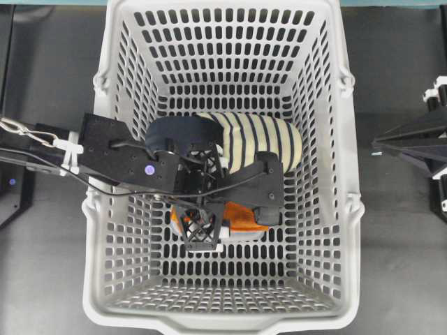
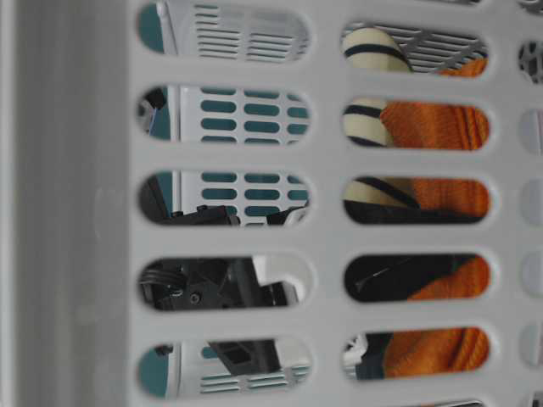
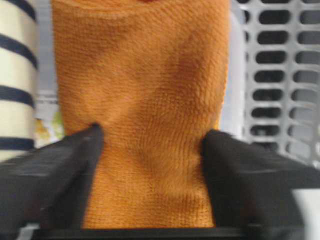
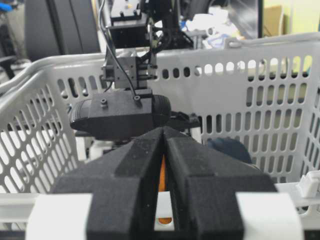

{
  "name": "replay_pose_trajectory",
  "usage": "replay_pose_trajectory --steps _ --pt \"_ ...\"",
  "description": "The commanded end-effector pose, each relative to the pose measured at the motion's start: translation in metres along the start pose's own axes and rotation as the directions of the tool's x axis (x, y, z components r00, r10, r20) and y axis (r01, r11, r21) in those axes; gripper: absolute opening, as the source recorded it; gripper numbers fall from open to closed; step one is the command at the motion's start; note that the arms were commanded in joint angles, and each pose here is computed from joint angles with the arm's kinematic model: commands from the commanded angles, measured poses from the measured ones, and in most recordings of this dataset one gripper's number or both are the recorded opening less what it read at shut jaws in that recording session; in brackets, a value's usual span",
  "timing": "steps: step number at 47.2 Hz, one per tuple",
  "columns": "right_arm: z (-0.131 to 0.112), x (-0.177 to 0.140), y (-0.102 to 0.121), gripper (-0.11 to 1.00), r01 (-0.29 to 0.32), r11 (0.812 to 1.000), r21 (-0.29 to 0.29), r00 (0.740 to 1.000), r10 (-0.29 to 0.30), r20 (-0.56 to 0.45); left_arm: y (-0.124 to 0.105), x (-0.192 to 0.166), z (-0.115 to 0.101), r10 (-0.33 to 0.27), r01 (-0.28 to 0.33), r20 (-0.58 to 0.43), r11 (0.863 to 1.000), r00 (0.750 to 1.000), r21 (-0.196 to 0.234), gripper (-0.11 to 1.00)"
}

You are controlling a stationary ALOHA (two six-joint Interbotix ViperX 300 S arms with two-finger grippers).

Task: Pick up the orange cloth from the shopping basket with the left arm.
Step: 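Lower the left gripper onto the orange cloth and close on it, then lift the orange cloth upward out of the basket with the left gripper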

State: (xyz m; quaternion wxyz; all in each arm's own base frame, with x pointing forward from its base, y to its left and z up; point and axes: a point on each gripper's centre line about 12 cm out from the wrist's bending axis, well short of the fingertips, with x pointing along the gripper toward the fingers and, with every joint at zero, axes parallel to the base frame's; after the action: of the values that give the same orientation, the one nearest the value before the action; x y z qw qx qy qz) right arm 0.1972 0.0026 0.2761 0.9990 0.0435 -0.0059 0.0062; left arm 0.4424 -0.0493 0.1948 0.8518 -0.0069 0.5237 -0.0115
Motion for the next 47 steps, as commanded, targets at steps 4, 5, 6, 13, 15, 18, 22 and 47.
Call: replay_pose_trajectory --steps 4,5,6,13,15,18,22,47 --pt "0.002 0.001 0.0 -0.01 -0.001 1.0 0.008 1.0 0.001 0.005 -0.007 -0.002 0.002 -0.005 0.005 0.009 1.0 1.0 0.026 0.38" --pt "0.002 0.001 0.0 -0.01 -0.001 1.0 0.008 1.0 0.001 0.006 -0.007 -0.004 0.003 -0.007 0.006 0.014 1.0 1.0 0.026 0.33" --pt "0.002 0.001 0.001 -0.01 -0.002 1.0 0.009 1.0 0.002 0.006 -0.008 -0.006 0.004 -0.008 0.007 0.02 1.0 1.0 0.028 0.28" --pt "0.003 0.001 0.001 -0.01 -0.006 1.0 0.008 1.0 0.006 0.007 -0.007 -0.029 0.015 -0.011 0.009 0.073 0.999 0.997 0.032 0.13" --pt "0.003 0.001 0.001 -0.01 -0.006 1.0 0.008 1.0 0.006 0.007 -0.005 -0.038 0.019 -0.012 0.01 0.087 1.0 0.996 0.027 0.13" --pt "0.002 0.001 0.001 -0.01 -0.005 1.0 0.008 1.0 0.005 0.006 -0.005 -0.058 0.026 -0.013 0.01 0.113 1.0 0.994 0.028 0.13" --pt "0.003 0.001 0.001 -0.01 -0.006 1.0 0.008 1.0 0.006 0.007 -0.006 -0.084 0.036 -0.014 0.011 0.14 1.0 0.99 0.026 0.13" --pt "0.002 0.001 0.002 -0.01 -0.009 1.0 0.008 1.0 0.009 0.007 0.0 -0.242 0.072 -0.019 0.019 0.312 1.0 0.95 0.005 0.13"
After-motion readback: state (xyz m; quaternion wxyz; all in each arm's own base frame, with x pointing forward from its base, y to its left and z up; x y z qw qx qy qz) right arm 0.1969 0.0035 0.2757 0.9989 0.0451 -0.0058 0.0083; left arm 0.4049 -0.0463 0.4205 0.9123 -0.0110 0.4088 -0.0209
